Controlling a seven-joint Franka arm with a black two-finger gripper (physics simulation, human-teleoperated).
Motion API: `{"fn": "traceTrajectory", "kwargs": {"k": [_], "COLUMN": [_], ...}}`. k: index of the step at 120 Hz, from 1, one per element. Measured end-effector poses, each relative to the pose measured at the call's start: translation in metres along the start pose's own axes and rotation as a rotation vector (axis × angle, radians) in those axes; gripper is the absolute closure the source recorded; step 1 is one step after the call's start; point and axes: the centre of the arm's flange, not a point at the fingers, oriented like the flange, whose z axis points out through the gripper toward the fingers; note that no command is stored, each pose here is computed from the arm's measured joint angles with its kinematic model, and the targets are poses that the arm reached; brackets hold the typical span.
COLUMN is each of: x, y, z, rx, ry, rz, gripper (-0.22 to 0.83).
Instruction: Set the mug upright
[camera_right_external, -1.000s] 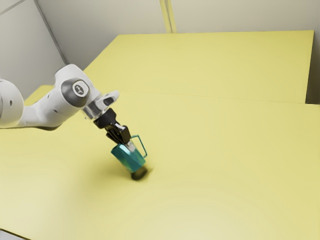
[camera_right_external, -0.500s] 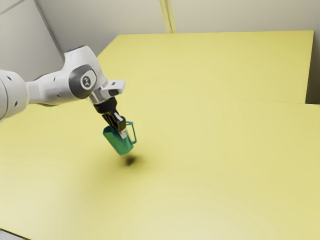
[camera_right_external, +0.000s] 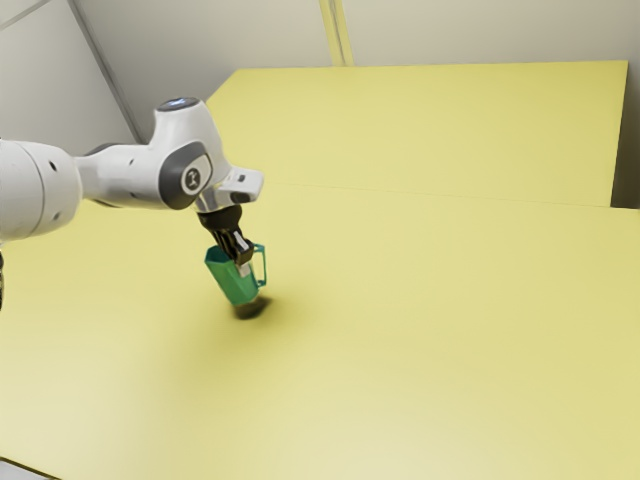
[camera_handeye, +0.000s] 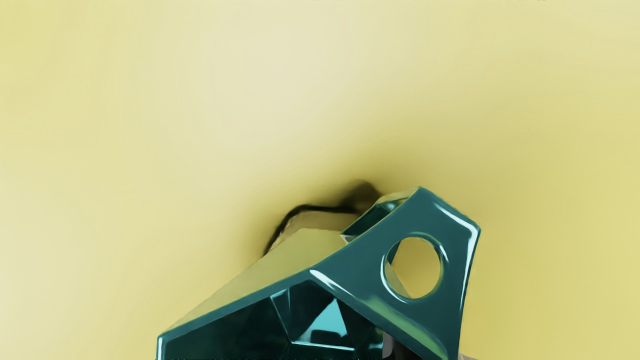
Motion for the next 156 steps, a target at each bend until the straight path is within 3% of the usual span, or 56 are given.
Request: {"fn": "traceTrajectory", "kwargs": {"k": [45,95,125,156], "x": [0.014,0.021,0.018,0.010], "y": [0.007,0.003,-0.001,0.008], "z": [0.018,0.035,0.030,-0.044], "rx": [0.086,0.073,0.074,0.096], "ry": [-0.059,-0.010,0.007,0.094], "rz": [0.088,0.055,0.049,0.054], "gripper": [0.79,0.79,0.29,0.09]}}
